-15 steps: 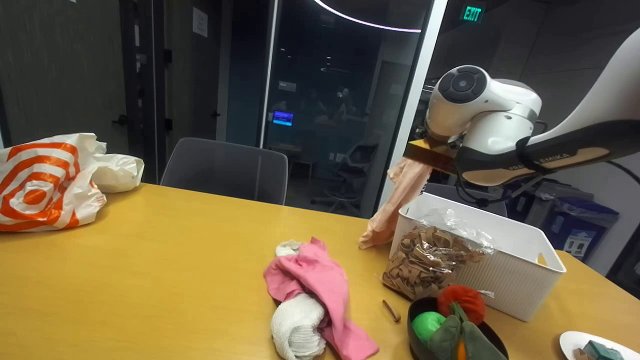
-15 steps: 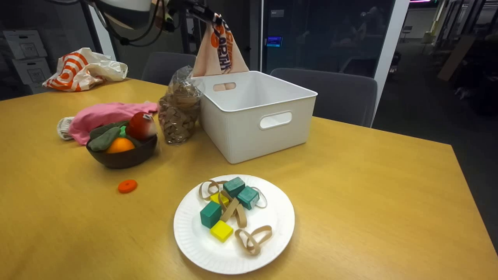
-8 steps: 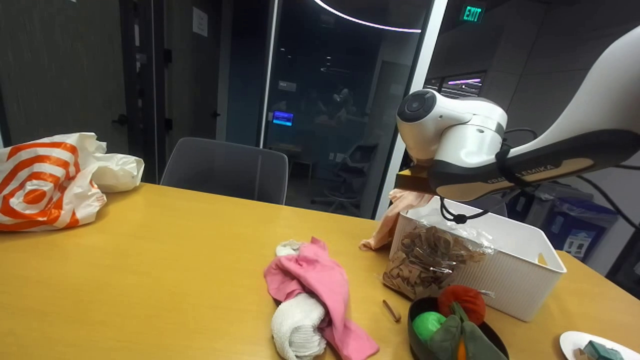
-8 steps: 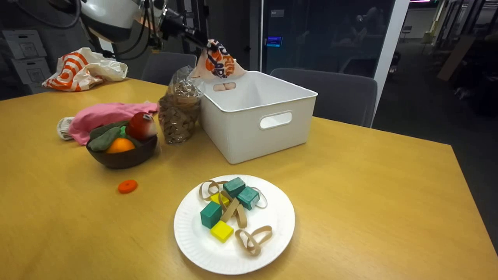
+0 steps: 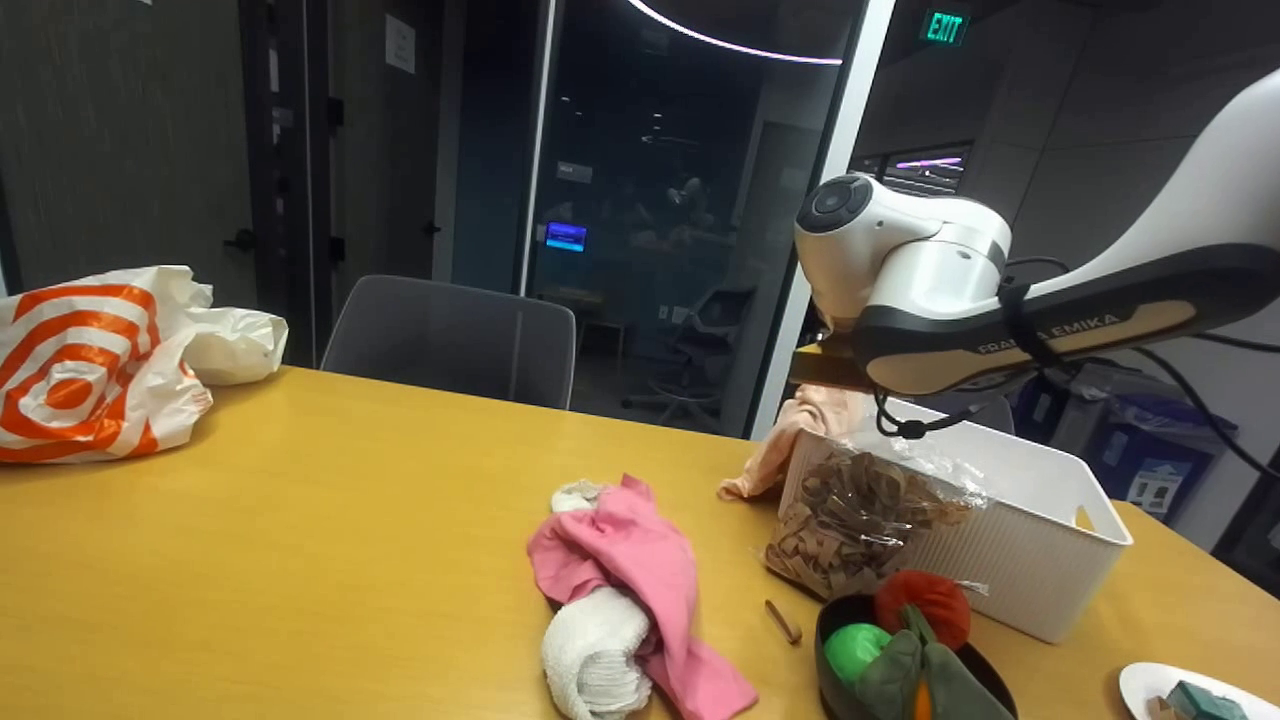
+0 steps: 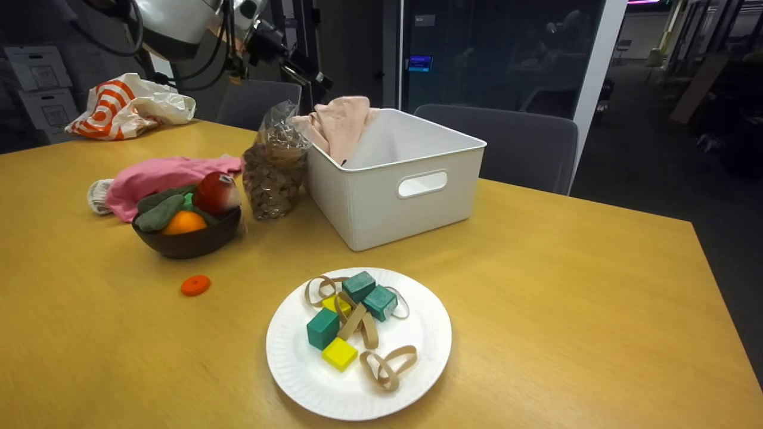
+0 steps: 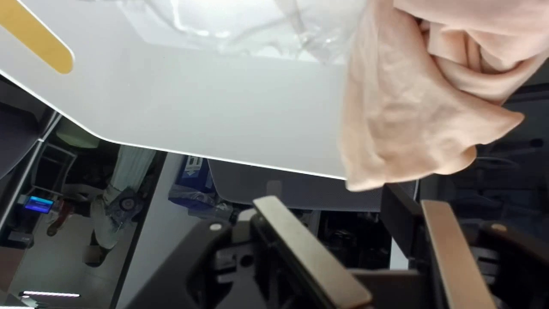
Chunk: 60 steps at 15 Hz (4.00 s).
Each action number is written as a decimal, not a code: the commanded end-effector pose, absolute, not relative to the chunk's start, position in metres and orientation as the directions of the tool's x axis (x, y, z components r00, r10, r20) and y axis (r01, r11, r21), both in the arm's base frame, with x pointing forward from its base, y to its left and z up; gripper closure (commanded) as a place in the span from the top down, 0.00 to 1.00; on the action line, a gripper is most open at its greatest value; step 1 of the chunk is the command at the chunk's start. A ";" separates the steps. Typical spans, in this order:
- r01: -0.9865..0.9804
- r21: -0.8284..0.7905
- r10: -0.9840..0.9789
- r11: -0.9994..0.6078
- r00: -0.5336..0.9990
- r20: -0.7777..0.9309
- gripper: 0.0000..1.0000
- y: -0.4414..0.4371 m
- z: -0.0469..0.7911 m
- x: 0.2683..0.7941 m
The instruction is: Pick up the cloths on the table and hang them around the white basket
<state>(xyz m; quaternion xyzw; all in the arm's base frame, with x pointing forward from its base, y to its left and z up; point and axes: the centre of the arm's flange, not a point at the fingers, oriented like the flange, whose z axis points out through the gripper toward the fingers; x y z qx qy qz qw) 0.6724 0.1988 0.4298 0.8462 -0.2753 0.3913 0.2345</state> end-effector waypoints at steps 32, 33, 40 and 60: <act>0.740 0.058 0.735 -0.670 0.672 -0.088 1.00 0.396 0.318 0.504; 0.740 0.041 0.738 -0.671 0.672 -0.065 1.00 0.398 0.327 0.500; 0.743 -0.026 0.741 -0.669 0.669 0.052 1.00 0.419 0.333 0.505; 0.747 -0.045 0.740 -0.663 0.664 0.107 0.00 0.423 0.313 0.521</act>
